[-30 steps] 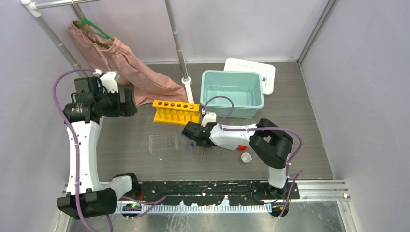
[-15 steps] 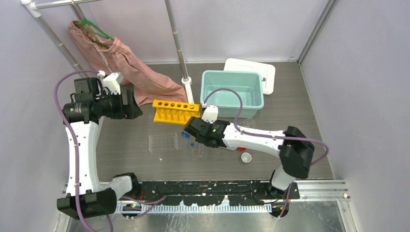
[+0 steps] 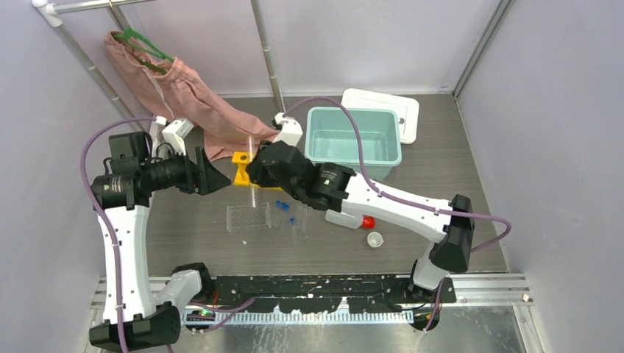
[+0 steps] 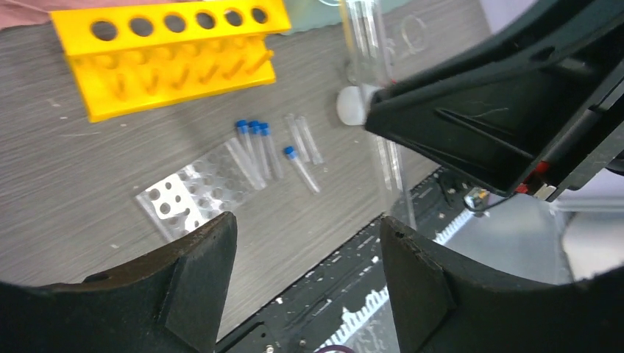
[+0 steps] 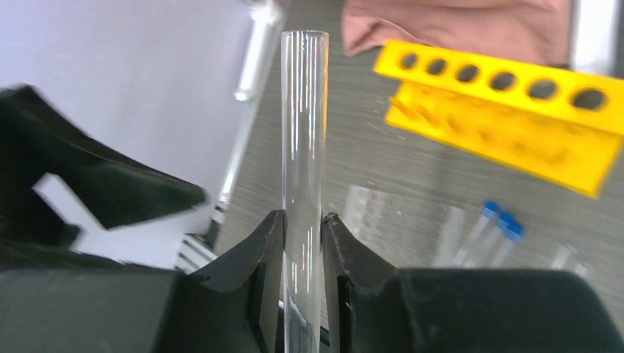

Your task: Organize the chemistry lab equipment

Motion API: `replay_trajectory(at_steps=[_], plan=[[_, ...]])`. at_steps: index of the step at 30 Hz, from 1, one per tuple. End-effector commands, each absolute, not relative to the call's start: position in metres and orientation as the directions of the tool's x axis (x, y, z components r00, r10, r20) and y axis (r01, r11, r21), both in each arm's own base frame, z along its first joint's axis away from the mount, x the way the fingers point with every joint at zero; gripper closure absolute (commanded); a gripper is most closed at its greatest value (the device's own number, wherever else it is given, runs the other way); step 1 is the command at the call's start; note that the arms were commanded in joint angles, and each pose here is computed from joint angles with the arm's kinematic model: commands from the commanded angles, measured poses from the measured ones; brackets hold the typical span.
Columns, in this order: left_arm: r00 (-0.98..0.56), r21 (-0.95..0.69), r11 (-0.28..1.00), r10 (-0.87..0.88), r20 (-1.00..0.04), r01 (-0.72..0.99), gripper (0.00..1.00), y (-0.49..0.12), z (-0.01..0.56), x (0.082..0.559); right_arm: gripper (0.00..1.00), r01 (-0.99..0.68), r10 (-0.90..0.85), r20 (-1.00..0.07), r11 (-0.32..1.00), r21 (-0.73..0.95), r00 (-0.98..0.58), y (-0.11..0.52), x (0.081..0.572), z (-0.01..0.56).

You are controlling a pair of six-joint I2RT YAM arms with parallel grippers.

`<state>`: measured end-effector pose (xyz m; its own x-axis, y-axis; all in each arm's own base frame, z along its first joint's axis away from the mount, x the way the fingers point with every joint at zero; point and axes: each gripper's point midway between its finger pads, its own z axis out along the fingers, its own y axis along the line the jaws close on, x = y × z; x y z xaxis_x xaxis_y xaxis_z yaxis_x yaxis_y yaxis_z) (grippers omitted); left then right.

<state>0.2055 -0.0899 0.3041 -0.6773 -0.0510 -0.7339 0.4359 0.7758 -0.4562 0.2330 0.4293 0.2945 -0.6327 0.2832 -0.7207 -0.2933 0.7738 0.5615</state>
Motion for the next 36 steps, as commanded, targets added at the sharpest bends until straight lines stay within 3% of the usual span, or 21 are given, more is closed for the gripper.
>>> replay_trajectory(at_steps=[1,10,20,23,27,30,36], plan=[[-0.68,-0.552,0.662,-0.085,-0.728,0.507,0.28,-0.111,0.315,0.195,0.99,-0.407,0.335,-0.723,0.65,0.642,-0.605,0.475,0.238,0.339],[-0.686,-0.573,0.637,-0.094,-0.722,0.516,0.3,-0.116,0.31,0.189,0.99,-0.439,0.39,-0.686,0.553,0.708,-0.615,0.504,0.236,0.36],[-0.721,-0.587,0.657,-0.094,-0.686,0.473,0.39,-0.111,0.29,0.196,0.99,-0.442,0.421,-0.663,0.511,0.737,-0.619,0.511,0.232,0.369],[-0.725,-0.589,0.656,-0.093,-0.683,0.471,0.45,-0.111,0.289,0.198,0.99,-0.442,0.427,-0.658,0.503,0.743,-0.62,0.511,0.231,0.37],[-0.725,-0.587,0.661,-0.093,-0.682,0.467,0.64,-0.11,0.287,0.2,0.99,-0.444,0.436,-0.652,0.49,0.75,-0.62,0.51,0.23,0.372],[-0.727,-0.586,0.661,-0.088,-0.681,0.469,0.79,-0.109,0.285,0.201,0.91,-0.45,0.43,-0.651,0.484,0.751,-0.625,0.511,0.229,0.372],[-0.692,-0.532,0.669,-0.036,-0.721,0.519,0.98,-0.108,0.285,0.195,0.53,-0.454,0.345,-0.655,0.508,0.732,-0.672,0.5,0.226,0.366]])
